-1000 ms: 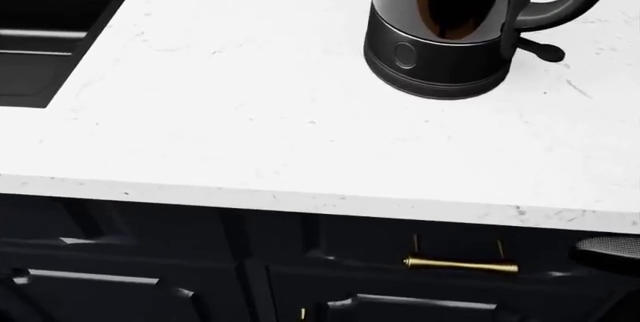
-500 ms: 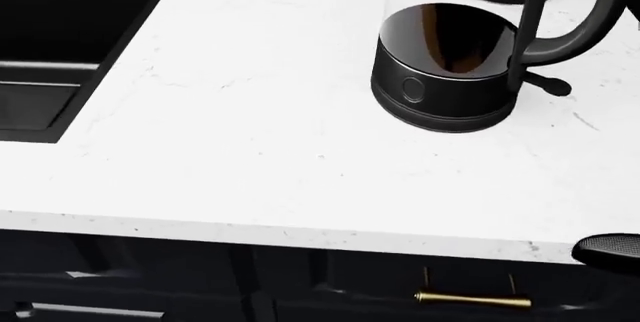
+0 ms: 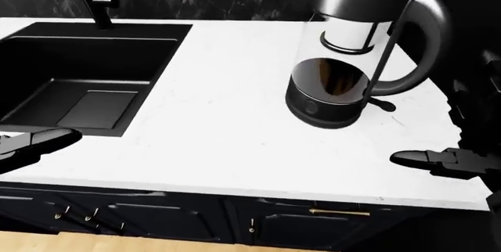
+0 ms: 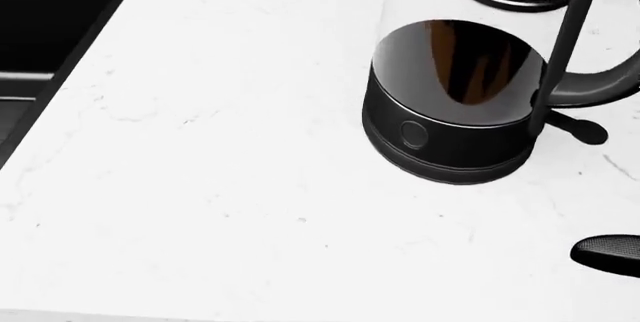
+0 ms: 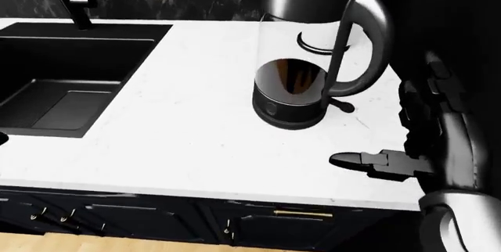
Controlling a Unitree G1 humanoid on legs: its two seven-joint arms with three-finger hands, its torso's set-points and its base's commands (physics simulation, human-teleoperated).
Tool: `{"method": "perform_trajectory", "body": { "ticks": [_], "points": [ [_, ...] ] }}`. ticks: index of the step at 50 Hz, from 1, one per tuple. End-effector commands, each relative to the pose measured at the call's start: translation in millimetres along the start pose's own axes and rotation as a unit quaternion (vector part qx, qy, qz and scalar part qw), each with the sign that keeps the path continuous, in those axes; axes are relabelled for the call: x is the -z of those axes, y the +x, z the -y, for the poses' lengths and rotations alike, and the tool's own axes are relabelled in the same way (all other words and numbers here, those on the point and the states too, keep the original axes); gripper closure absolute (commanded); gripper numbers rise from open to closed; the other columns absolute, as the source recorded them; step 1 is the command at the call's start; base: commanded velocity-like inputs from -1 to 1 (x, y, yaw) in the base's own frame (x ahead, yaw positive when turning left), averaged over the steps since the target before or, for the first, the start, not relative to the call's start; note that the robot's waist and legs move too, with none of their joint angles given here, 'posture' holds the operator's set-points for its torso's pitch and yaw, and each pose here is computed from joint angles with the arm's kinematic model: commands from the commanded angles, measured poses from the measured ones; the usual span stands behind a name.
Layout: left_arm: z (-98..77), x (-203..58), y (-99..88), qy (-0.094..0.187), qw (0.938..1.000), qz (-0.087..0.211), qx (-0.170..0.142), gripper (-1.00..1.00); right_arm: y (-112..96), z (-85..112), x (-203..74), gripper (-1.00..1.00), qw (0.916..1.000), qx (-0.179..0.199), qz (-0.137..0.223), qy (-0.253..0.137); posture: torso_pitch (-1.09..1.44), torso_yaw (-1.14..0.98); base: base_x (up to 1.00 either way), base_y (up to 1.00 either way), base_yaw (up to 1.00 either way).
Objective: Close the lid of the electric kettle.
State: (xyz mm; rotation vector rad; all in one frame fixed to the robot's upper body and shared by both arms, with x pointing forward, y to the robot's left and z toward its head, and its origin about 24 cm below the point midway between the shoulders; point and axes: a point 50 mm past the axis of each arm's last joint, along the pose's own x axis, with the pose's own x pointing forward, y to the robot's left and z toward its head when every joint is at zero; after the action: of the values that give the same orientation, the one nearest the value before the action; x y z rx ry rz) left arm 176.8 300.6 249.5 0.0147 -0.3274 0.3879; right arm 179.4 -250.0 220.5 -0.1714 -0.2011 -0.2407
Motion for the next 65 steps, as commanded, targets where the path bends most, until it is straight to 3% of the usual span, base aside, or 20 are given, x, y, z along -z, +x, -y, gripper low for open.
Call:
{"method": "perform_trajectory", "body": {
  "ticks": [1, 34, 65],
  "points": [
    [0.3, -8.9, -0.5, 0.007, 0.9995, 0.03, -0.001, -1.0, -0.9, 0.0, -8.6, -0.96, 0.9995, 0.001, 0.028, -0.01, 0.0, 0.0, 0.0, 0.0, 0.0],
    [1.4, -10.2, -0.2, 0.002, 0.9993, 0.038, 0.0, -1.0, -0.5, -0.2, -7.5, -0.96, 0.9995, 0.0, 0.029, -0.01, 0.0, 0.0, 0.0, 0.0, 0.0],
    [1.9, -7.8, 0.1, 0.026, 0.9992, 0.032, 0.0, -1.0, -1.3, -1.3, -7.5, -0.96, 0.9995, 0.0, 0.029, -0.011, -0.08, 0.0, 0.0, 0.0, 0.0]
  ]
}}
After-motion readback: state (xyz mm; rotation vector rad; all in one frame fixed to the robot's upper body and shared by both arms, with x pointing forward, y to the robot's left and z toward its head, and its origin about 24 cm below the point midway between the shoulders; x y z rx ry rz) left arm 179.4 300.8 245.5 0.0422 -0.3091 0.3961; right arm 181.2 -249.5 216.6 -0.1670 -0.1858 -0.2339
